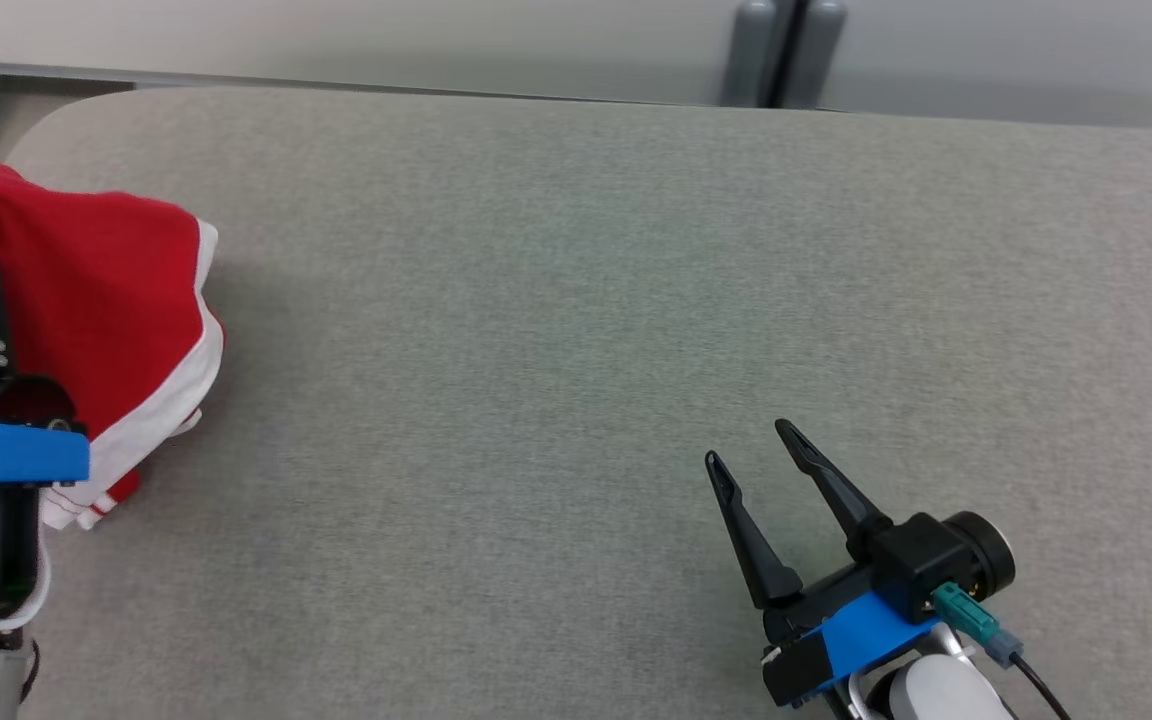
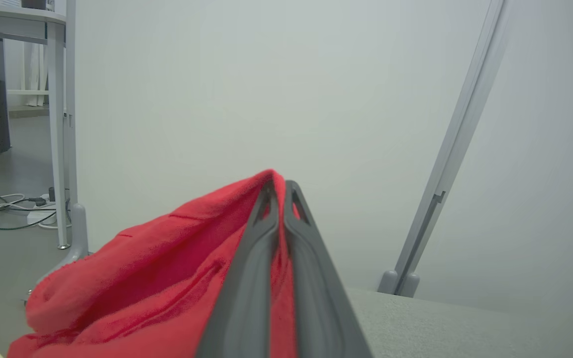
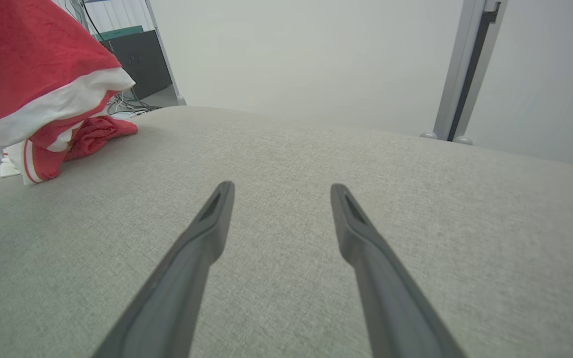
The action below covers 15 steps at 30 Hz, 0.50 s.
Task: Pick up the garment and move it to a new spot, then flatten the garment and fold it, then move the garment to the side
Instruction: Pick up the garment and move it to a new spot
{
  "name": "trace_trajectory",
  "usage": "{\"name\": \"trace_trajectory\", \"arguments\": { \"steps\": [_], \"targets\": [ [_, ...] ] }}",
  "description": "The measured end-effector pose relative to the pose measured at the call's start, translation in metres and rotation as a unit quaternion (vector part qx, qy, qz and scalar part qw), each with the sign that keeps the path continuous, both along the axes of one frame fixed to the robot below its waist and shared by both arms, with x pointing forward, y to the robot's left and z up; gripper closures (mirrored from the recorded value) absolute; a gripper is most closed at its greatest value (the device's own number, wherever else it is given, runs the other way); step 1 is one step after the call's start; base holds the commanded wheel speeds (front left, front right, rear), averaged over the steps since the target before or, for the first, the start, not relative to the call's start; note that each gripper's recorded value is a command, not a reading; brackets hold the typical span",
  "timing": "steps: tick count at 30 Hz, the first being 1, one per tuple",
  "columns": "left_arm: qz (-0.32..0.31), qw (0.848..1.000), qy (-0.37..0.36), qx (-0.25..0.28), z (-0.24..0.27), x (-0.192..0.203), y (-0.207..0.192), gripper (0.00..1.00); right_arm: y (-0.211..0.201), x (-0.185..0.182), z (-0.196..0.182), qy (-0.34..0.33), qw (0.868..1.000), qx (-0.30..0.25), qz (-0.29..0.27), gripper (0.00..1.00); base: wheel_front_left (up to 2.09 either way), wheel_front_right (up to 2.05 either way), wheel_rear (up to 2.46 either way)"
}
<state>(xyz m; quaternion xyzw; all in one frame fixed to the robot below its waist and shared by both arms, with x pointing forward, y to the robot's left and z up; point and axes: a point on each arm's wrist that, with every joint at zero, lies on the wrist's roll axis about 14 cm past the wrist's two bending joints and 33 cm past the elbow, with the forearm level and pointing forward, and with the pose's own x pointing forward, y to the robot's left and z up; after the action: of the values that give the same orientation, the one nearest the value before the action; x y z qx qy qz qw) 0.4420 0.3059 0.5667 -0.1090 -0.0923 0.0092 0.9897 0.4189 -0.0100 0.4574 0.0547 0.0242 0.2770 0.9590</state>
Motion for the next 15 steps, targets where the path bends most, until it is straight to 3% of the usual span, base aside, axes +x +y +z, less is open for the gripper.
{"name": "trace_trajectory", "arguments": {
  "steps": [8, 15],
  "targets": [
    [-0.179, 0.984, 0.001, -0.019, -0.018, 0.034, -0.127, 1.0, -0.063, -0.014, -0.002, 0.012, 0.996, -0.004, -0.09, 0.0, 0.0, 0.0, 0.0],
    [-0.341, 0.939, -0.011, -0.045, -0.023, 0.031, -0.247, 1.0, -0.118, -0.04, 0.001, 0.019, 0.984, -0.013, -0.177, 0.0, 0.0, 0.0, 0.0]
  ]
}}
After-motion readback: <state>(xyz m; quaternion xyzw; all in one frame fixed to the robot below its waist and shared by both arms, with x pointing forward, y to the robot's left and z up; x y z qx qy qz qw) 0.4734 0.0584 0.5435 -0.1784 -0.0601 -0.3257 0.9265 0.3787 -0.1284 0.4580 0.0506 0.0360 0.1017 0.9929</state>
